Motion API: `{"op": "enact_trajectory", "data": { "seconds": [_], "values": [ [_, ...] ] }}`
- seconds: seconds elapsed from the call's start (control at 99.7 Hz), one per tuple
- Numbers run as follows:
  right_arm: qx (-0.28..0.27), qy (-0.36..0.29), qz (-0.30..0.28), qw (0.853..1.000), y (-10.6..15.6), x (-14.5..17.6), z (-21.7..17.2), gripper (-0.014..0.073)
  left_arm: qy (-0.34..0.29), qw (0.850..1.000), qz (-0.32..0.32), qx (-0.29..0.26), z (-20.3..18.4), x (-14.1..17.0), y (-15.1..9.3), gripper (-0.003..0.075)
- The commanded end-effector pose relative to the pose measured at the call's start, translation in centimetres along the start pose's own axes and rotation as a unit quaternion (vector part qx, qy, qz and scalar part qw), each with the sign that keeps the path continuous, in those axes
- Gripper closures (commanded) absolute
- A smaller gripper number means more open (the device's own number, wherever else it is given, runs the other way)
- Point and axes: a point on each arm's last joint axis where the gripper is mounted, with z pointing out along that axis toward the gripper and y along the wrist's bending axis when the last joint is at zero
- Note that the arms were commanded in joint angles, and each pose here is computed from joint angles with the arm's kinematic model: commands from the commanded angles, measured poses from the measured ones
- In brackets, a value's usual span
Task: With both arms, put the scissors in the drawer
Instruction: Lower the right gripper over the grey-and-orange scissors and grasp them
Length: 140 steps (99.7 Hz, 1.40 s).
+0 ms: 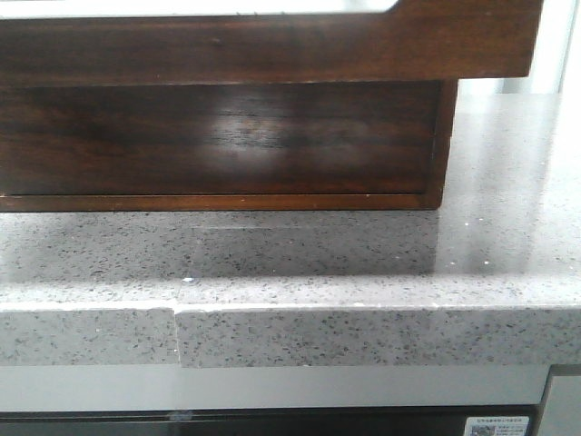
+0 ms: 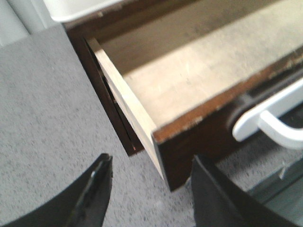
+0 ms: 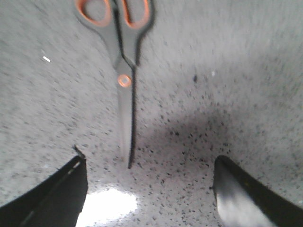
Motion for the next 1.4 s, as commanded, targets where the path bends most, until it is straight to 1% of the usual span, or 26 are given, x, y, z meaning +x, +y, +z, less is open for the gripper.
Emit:
{"op": "enact_trajectory", "data": {
  "seconds": [0.0, 0.08, 0.261, 0.462, 0.612, 0.743, 0.903, 1.034, 1.184, 1.335, 1.395],
  "values": [
    [-0.002, 0.011, -0.006, 1.000, -0.4, -1.9, 0.5, 0.0101, -0.066, 0.998, -0.013, -0.020, -0.6, -1.8, 0.5, 0.0373],
    [-0.010, 0.044, -0.020, 0.999, -0.3, -3.0, 1.9, 0.0101, -0.072, 0.997, -0.019, -0.016, -0.5, -2.0, 0.4, 0.0373],
    [-0.025, 0.074, -0.059, 0.995, 0.9, -5.3, 4.7, 0.0106, -0.074, 0.997, -0.025, -0.017, -0.1, -1.7, 0.4, 0.0373],
    [-0.026, 0.103, -0.089, 0.990, 1.9, -7.2, 7.0, 0.0209, -0.078, 0.996, -0.029, -0.015, 0.0, -1.7, 0.4, 0.0373],
    [-0.026, 0.132, -0.095, 0.986, 1.9, -8.2, 8.4, 0.0246, -0.080, 0.996, -0.029, -0.016, -0.1, -1.7, 0.4, 0.0373],
    [-0.020, 0.161, -0.102, 0.981, 1.7, -8.8, 9.3, 0.0276, -0.081, 0.996, -0.029, -0.017, -0.1, -1.7, 0.4, 0.0373],
    [-0.021, 0.165, -0.107, 0.980, 1.7, -9.5, 9.9, 0.0321, -0.084, 0.996, -0.029, -0.018, -0.1, -1.8, 0.5, 0.0373],
    [-0.025, 0.170, -0.122, 0.978, 2.2, -9.8, 10.3, 0.0324, -0.085, 0.996, -0.029, -0.018, -0.1, -1.8, 0.5, 0.0373],
    [-0.029, 0.196, -0.138, 0.970, 3.1, -9.6, 11.0, 0.0324, -0.085, 0.996, -0.029, -0.018, -0.1, -1.8, 0.5, 0.0373],
    [-0.023, 0.208, -0.145, 0.967, 3.1, -9.5, 11.4, 0.0326, -0.085, 0.996, -0.029, -0.018, -0.1, -1.8, 0.5, 0.0373],
    [-0.022, 0.208, -0.146, 0.967, 3.1, -9.5, 11.4, 0.0356, -0.085, 0.996, -0.029, -0.018, -0.1, -1.8, 0.5, 0.0373]
  ]
}}
